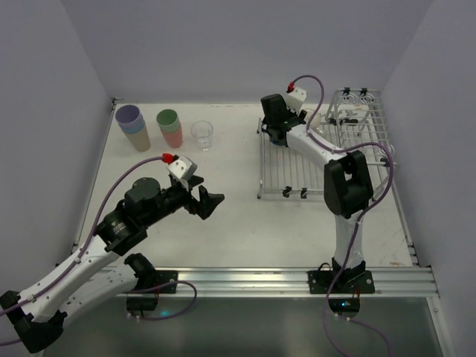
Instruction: Unload the cups from the dish rack
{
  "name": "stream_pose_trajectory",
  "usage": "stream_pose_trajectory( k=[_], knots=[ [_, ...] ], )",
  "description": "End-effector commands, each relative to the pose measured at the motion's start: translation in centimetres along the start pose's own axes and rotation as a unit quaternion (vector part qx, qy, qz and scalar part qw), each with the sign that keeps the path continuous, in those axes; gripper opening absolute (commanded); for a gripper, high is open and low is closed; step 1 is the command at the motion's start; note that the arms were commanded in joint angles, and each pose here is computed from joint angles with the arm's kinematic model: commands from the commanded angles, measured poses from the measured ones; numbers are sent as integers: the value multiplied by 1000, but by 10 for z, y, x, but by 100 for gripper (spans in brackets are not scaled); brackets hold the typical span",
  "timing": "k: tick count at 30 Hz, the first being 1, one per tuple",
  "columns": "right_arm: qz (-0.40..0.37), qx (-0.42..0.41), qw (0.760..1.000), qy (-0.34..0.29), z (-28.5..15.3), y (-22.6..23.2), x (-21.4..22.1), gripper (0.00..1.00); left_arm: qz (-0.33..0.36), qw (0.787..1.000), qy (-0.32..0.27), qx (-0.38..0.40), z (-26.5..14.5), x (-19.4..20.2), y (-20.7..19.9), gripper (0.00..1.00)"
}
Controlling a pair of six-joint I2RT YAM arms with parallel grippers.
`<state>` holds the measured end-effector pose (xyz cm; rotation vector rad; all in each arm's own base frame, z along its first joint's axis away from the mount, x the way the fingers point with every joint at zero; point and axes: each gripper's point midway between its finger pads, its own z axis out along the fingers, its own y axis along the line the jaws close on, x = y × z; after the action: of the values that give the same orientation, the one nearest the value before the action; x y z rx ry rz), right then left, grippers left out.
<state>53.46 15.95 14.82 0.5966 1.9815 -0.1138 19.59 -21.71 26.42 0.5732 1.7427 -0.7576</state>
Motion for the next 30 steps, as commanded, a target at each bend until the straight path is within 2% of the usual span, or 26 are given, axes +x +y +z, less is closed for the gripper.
stream_pose_trajectory(
  k=[1, 6, 12, 18, 20, 25, 30],
  knots=[
    [11, -35, 999, -21, -26, 11, -17, 22, 15, 1000, -7, -3, 3, -3, 2, 94],
    [9, -67, 997, -25, -39, 15, -25, 17, 14, 1000, -2, -7, 6, -2, 3, 94],
    [14, -112, 993, -36, -59, 16, -30, 17, 3, 1000, 0, -3, 13, -6, 1, 94],
    [39, -150, 987, -50, -87, 8, -46, 17, -29, 1000, 3, -3, 22, -11, 0, 93],
    [61, -174, 980, -69, -102, 10, -63, 17, -49, 999, -4, -4, 25, -12, -1, 93],
    [69, -201, 975, -68, -115, 8, -63, 17, -101, 994, -26, 15, 38, -15, -9, 94],
    [100, -237, 964, -67, -131, 7, -69, 15, -118, 993, -29, 13, 63, -17, -7, 93]
  ],
)
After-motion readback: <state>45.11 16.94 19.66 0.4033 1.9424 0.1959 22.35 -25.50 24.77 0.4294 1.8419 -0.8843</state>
